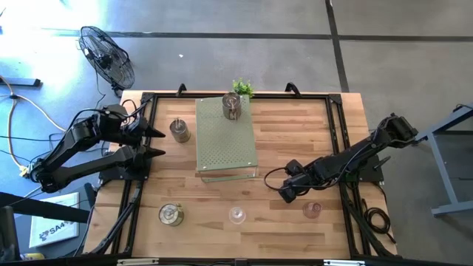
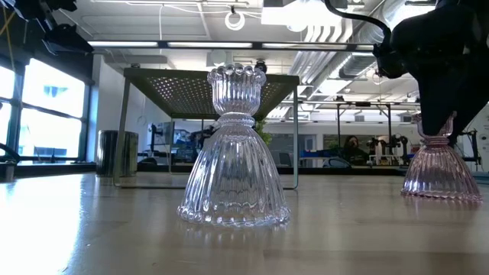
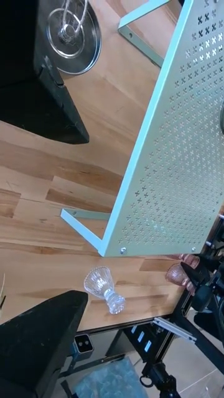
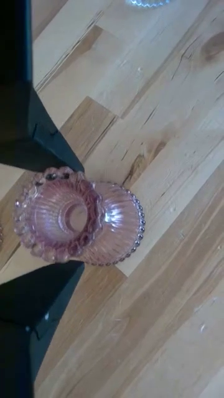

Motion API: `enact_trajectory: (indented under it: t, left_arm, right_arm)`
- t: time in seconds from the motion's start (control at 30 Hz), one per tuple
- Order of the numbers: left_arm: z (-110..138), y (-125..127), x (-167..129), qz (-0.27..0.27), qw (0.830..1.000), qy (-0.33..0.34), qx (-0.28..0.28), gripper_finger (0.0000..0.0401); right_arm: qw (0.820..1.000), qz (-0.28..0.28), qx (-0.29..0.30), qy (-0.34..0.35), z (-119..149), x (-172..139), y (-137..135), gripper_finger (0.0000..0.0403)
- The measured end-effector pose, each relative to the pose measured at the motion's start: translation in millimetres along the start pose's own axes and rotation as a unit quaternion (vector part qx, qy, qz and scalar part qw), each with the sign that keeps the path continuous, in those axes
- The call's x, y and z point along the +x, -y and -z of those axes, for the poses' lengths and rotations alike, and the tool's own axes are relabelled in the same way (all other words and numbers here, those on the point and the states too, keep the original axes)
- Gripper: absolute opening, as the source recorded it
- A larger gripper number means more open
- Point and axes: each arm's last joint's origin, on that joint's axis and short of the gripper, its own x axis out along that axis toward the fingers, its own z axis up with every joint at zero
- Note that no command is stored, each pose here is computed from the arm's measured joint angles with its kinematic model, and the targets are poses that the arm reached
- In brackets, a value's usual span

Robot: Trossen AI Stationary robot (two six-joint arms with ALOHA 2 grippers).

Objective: Pick & Place candle stick holders
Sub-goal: Put the top pink candle holder on the shelf

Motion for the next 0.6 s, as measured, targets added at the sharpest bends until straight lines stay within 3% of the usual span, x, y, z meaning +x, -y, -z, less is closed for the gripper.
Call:
enact_trajectory:
  t: [0.2, 0.6]
  left_arm:
    - [0.0, 0.0, 0.0, 0.0, 1.0, 0.0, 0.0, 0.0397]
    - [-1.9, 0.3, 0.0, 0.002, 1.0, 0.009, -0.003, 0.0397]
  right_arm:
    - [1.0, -0.003, 0.016, -0.007, 0.3, -0.2, -0.5, 0.0155]
    - [1.0, -0.007, 0.009, 0.002, -0.1, -0.2, -1.6, 0.0155]
